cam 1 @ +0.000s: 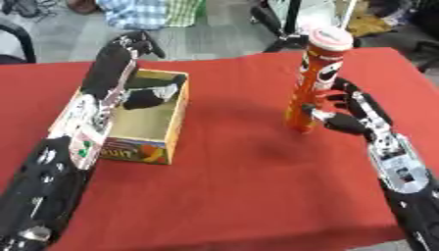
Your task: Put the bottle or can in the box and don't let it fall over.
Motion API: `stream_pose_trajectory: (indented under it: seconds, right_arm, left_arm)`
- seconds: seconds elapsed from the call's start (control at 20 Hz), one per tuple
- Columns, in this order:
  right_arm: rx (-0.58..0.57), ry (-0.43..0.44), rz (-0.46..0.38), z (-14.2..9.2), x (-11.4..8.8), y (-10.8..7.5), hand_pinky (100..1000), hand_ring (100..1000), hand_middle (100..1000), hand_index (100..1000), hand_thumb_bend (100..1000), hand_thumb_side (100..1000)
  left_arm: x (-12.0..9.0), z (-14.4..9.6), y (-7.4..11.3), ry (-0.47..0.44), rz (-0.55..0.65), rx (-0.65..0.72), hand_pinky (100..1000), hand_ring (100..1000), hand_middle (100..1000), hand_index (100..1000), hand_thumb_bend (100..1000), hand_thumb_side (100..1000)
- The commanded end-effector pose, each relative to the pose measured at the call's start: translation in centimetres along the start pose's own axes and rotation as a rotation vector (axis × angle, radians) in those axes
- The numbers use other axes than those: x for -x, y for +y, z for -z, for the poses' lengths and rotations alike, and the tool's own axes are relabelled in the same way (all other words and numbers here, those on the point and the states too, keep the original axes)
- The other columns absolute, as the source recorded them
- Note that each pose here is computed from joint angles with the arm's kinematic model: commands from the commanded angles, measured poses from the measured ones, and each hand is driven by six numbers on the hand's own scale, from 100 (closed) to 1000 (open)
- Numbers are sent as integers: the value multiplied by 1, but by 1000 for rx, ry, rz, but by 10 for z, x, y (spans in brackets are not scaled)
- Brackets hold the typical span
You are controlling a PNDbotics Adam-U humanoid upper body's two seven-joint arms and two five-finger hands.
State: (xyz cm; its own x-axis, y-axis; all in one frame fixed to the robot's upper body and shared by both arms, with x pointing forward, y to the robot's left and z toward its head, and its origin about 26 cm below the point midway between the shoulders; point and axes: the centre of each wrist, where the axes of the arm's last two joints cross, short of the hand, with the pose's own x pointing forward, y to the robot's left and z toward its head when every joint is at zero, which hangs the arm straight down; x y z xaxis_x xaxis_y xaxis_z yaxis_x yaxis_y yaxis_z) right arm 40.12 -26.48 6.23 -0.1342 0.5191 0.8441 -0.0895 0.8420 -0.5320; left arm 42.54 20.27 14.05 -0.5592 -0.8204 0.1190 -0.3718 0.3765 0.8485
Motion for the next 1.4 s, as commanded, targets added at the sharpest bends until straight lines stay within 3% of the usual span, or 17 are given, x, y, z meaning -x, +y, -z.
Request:
stream_pose_trajectory:
  seconds: [0.05, 1.4]
  right_arm:
    - [27, -22, -15, 6, -6, -7, 883, 849, 884, 973, 549, 361]
    - [1, -50, 51, 20, -5, 5, 884, 850, 882, 969, 545, 355]
  left_arm:
    - [2, 9, 8, -14, 22, -25, 765, 610, 591, 616, 433, 583]
    - [11, 12, 11, 23, 48, -31, 766, 611, 592, 618, 425, 568]
